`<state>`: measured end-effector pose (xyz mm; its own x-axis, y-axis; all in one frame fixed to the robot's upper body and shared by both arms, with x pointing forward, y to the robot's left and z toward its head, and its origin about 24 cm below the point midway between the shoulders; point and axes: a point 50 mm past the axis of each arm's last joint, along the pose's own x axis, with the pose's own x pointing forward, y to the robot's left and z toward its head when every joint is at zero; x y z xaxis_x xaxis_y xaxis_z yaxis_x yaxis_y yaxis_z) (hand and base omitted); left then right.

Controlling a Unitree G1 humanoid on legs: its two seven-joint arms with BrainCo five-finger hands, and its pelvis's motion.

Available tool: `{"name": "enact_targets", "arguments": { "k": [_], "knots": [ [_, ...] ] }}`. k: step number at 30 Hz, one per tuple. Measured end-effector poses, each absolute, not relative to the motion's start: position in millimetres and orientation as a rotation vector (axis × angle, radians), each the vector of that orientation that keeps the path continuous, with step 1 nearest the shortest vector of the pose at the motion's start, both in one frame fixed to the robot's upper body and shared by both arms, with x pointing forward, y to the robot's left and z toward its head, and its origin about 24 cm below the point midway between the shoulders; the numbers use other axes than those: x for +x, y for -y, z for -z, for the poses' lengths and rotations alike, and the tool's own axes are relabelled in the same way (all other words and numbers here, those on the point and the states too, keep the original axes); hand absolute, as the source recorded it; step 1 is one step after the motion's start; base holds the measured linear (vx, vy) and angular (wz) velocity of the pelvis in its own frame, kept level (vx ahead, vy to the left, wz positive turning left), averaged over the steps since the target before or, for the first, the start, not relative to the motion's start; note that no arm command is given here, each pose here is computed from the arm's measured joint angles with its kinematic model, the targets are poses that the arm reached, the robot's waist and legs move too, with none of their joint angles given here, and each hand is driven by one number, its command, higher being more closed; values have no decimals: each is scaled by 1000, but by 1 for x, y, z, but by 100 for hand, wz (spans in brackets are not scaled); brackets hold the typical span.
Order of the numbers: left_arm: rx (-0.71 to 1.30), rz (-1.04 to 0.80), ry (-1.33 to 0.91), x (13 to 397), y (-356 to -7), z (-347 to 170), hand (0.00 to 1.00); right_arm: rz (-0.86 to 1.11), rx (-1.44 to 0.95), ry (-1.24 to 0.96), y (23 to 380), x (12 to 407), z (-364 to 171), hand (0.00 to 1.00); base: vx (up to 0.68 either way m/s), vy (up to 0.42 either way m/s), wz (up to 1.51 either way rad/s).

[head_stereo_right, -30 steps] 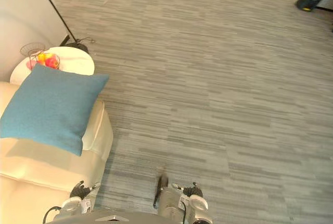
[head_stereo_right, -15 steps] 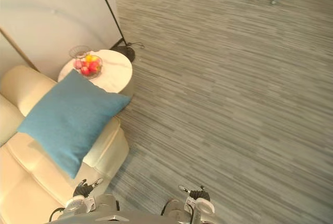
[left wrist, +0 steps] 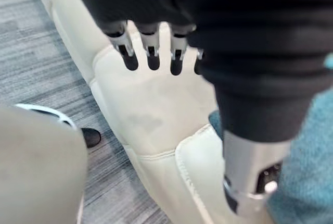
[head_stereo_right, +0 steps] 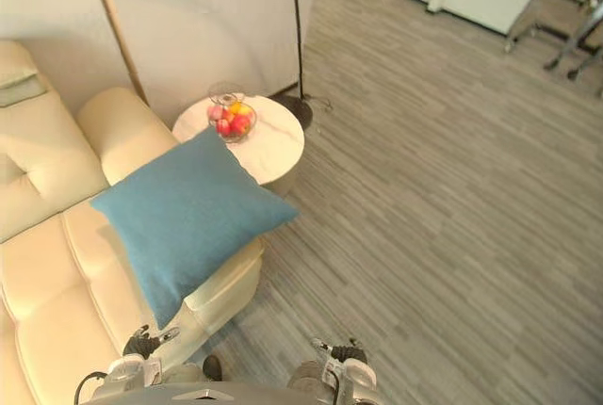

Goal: Pick up cushions and gather them together orderly.

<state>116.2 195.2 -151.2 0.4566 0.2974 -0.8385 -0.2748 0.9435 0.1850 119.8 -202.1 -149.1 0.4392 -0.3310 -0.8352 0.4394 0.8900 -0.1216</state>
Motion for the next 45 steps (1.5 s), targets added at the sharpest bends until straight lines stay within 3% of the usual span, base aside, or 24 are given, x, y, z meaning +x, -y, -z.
{"name": "enact_targets", "arguments": {
  "k": [15,26,30,36,39,45],
  "knots": [
    [-124,-466,-1045,108,-187,154,0,522,142,-1025,206,106,152,0,118,-210,98],
    [-42,-445,-1063,104,-203,154,0,597,228,-1037,201,100,155,0,34,24,18],
    [-38,-457,-1070,102,-207,154,0,730,210,-1034,232,86,151,0,-158,38,-16],
    [-77,-514,-1027,102,-219,149,0,886,51,-826,311,98,109,0,-132,61,-21],
    [-74,-535,-951,114,-233,138,0,880,-3,-689,327,122,83,0,-39,72,-31],
    [-72,-549,-800,139,-250,116,0,746,-85,-511,323,176,49,0,31,78,-16]
  ]
}}
